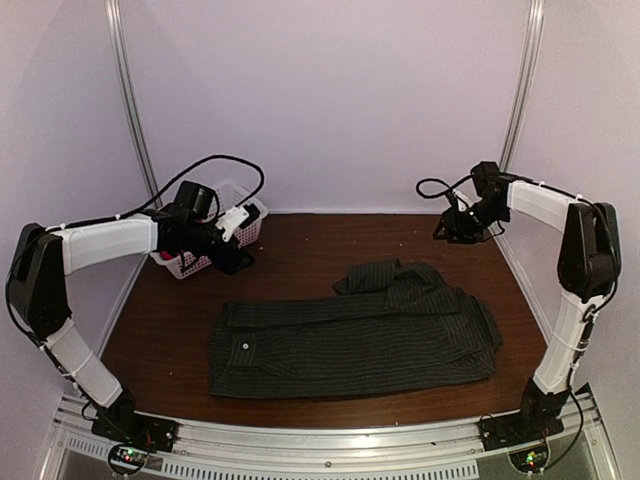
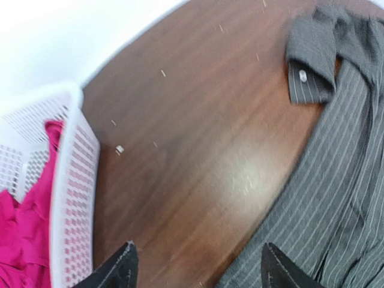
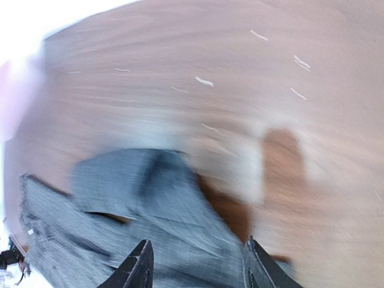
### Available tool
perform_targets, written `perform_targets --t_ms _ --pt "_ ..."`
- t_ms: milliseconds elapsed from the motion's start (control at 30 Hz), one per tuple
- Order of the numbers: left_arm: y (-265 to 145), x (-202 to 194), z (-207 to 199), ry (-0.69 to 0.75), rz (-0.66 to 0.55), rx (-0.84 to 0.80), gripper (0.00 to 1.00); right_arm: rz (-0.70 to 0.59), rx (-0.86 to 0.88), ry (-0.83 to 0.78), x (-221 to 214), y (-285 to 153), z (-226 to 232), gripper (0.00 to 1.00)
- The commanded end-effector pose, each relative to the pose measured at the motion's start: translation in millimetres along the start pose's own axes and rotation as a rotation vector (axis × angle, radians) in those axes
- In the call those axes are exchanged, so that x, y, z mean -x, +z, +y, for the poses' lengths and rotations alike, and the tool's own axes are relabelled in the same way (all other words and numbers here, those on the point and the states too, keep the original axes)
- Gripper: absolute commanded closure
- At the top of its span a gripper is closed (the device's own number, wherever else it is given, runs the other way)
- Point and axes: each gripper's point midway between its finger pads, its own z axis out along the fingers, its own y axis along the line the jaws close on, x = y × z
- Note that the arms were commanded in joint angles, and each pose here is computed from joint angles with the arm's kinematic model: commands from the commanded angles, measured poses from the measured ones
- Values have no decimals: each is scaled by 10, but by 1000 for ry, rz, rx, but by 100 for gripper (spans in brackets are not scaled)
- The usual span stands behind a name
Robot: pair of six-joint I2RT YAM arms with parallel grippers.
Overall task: Fold and stack the mixed laundry pile
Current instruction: Adjust the rectangle-folded T-shirt at the center of the board, then pick up the rectangle-folded T-shirt from the center of the board.
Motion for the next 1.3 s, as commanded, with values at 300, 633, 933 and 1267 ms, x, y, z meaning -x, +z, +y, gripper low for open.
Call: perform_targets --t_ms 300,633,933,1267 --pt "-289 471 132 -51 -175 54 20 211 212 -154 -425 762 1204 42" --pt "-245 451 114 -8 -156 39 19 322 222 -173 -760 1224 1037 29" --pt "-195 380 91 1 -134 30 18 294 160 -117 -656 1282 947 28" --pt "-200 356 76 25 -127 27 18 308 -7 -65 -698 1276 652 22"
